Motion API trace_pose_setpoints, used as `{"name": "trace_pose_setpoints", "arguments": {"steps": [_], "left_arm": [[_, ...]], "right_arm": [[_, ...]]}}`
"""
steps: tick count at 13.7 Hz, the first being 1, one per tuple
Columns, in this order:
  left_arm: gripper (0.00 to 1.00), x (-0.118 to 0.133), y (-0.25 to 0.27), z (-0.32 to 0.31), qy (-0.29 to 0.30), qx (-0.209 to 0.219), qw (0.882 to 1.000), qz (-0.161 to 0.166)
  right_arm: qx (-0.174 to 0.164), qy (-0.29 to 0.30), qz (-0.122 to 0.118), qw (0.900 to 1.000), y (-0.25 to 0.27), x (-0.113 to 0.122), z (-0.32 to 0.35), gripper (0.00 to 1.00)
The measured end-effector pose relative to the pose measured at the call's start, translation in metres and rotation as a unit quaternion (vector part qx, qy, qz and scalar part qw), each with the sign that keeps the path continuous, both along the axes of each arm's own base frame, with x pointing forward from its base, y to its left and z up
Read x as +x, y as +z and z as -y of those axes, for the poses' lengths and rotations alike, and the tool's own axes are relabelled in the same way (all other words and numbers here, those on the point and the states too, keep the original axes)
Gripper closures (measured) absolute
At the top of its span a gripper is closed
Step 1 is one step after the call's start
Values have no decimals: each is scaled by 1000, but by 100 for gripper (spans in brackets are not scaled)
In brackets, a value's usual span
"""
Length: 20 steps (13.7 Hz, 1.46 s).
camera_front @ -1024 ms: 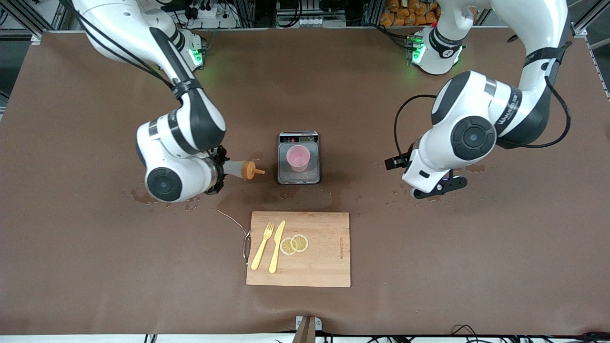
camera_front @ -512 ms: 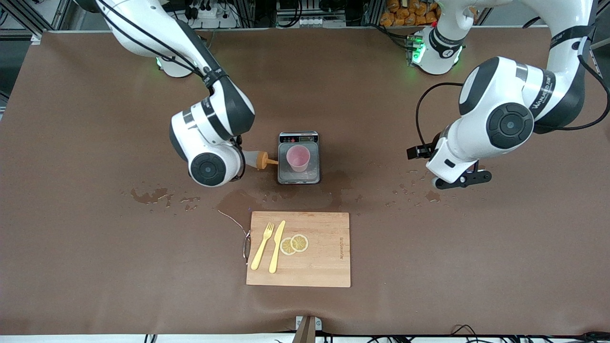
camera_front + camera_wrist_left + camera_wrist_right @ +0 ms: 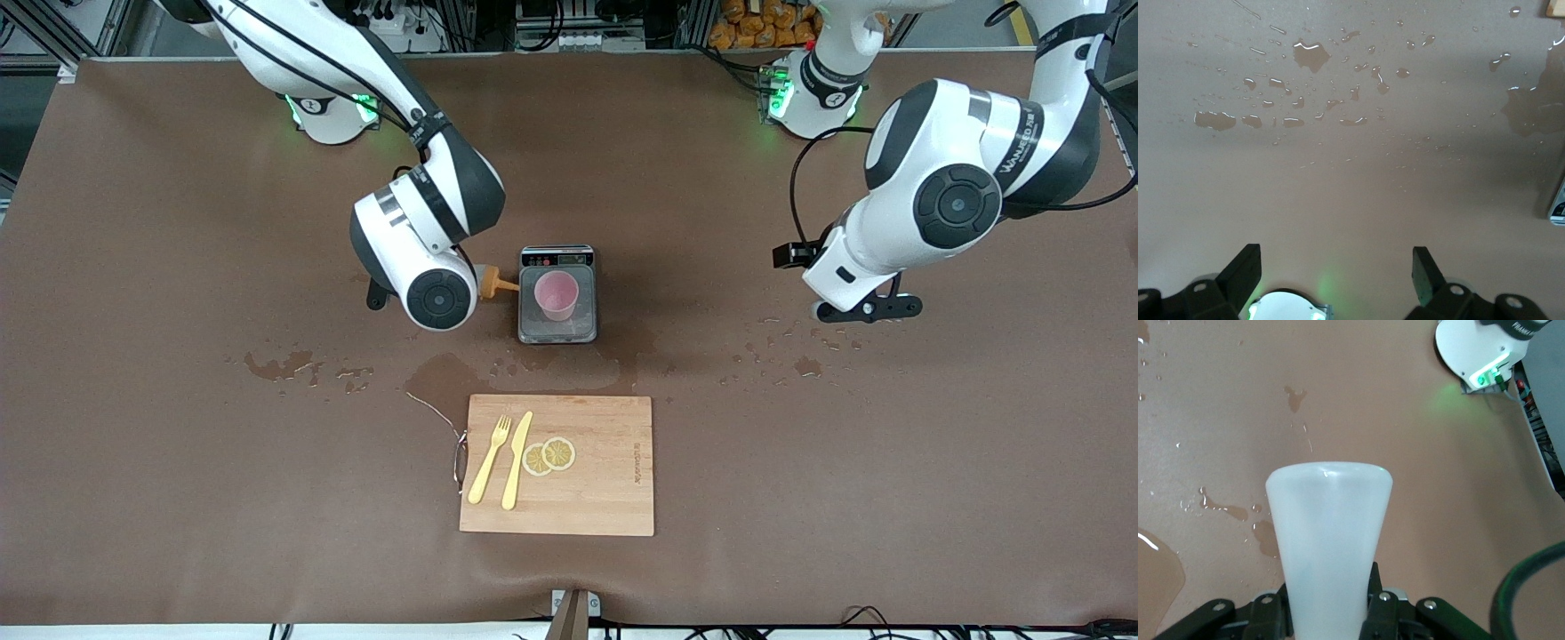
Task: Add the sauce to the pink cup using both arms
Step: 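Tilt the bottle over the cup with the right gripper while the left gripper withdraws, then hold the bottle tilted over the pink cup with the right gripper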
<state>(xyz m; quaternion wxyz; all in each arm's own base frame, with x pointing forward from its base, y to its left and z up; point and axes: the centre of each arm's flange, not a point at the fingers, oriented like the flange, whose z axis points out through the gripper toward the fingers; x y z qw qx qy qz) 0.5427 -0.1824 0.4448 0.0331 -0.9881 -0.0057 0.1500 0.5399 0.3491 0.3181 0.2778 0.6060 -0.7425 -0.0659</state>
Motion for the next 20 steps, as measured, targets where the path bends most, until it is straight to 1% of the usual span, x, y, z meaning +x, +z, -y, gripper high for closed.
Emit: {"name": "trace_pose_setpoints", "arguments": {"steps": [3, 6, 10, 12, 16, 20], "left_arm": [[0, 9, 7, -36, -37, -18, 999, 3], [0, 14, 24, -74, -63, -26, 998, 17], [0, 4, 61, -76, -79, -31, 995, 48], [0, 1, 83, -73, -85, -32, 994, 61], [0, 0, 118, -89, -103, -38, 992, 59], [0, 0, 145, -107, -107, -42, 991, 63]], "right_arm": [[-13, -1, -5, 1000, 1, -1, -9, 61], [-24, -2, -11, 1000, 0, 1, -16, 61], [-39, 5, -16, 999, -14, -1, -22, 61], [-39, 7, -14, 999, -11, -1, -26, 61], [-37, 7, -9, 999, -4, 1, -29, 61], [-45, 13, -20, 999, -7, -5, -35, 61]]}}
